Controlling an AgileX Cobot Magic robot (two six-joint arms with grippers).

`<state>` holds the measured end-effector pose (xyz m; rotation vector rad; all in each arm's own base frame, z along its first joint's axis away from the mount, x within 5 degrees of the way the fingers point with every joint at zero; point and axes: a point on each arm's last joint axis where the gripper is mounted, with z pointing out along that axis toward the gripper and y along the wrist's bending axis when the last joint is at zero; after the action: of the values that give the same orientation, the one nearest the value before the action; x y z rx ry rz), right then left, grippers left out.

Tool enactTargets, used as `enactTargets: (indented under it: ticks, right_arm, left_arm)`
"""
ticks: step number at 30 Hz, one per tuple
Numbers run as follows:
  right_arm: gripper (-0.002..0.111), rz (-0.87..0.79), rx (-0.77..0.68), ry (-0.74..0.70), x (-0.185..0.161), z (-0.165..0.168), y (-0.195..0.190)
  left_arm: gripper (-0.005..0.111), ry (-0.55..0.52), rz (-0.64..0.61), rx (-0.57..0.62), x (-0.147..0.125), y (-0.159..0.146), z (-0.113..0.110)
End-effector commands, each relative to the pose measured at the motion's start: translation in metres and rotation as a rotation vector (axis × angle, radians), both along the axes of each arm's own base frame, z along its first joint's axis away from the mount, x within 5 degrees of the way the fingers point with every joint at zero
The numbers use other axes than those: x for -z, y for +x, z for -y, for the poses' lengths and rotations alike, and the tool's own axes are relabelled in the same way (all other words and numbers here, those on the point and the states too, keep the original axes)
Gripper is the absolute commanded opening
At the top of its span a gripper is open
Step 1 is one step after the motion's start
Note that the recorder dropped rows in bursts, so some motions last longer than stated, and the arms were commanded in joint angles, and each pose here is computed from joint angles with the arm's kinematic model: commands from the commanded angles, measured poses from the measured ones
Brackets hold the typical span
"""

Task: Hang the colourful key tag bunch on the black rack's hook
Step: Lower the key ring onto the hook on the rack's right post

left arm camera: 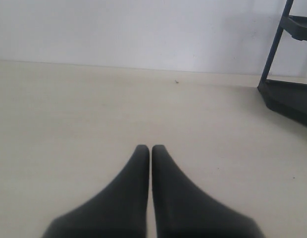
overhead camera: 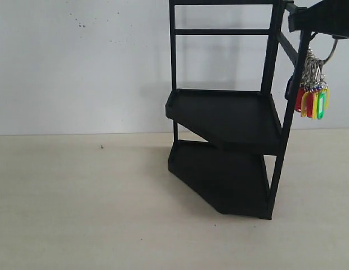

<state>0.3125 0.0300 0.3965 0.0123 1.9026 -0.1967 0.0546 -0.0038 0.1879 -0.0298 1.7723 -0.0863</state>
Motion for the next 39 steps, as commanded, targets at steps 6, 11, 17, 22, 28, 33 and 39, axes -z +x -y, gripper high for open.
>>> enactTargets:
  ticks: [6,11,17,22,28,33,39]
  right_arm:
    - [0.000,0.013,-0.020,0.058,-0.0027,-0.0021,-0.0013]
    - [0.000,0.007,-0.044,0.065,-0.0021,-0.0044,-0.0013]
    - [0.000,-0.004,-0.038,0.060,-0.0012,-0.0037,-0.0017]
    - [0.006,0.009,-0.049,0.062,-0.0023,-0.0047,-0.0012]
    - [0.054,0.012,-0.052,0.063,-0.0026,-0.0049,-0.0011]
    - [0.062,0.000,-0.041,0.057,-0.0016,-0.0038,-0.0015]
    - [0.062,0.013,-0.033,0.046,-0.0077,-0.0016,-0.0078]
  left_arm:
    - [0.004,0.008,0.007,0.000,0.0002,0.0001,-0.0002]
    - [0.004,0.008,0.007,0.000,0.0002,0.0001,-0.0002]
    - [0.004,0.008,0.007,0.000,0.0002,0.0001,-0.0002]
    - [0.004,0.008,0.007,0.000,0.0002,0.0001,-0.0002]
    - [0.004,0.008,0.007,0.000,0.0002,0.0001,-0.0002]
    - [0.004,0.008,0.007,0.000,0.0002,0.0001,-0.0002]
    - [0.004,0.008,0.007,0.000,0.0002,0.0001,-0.0002]
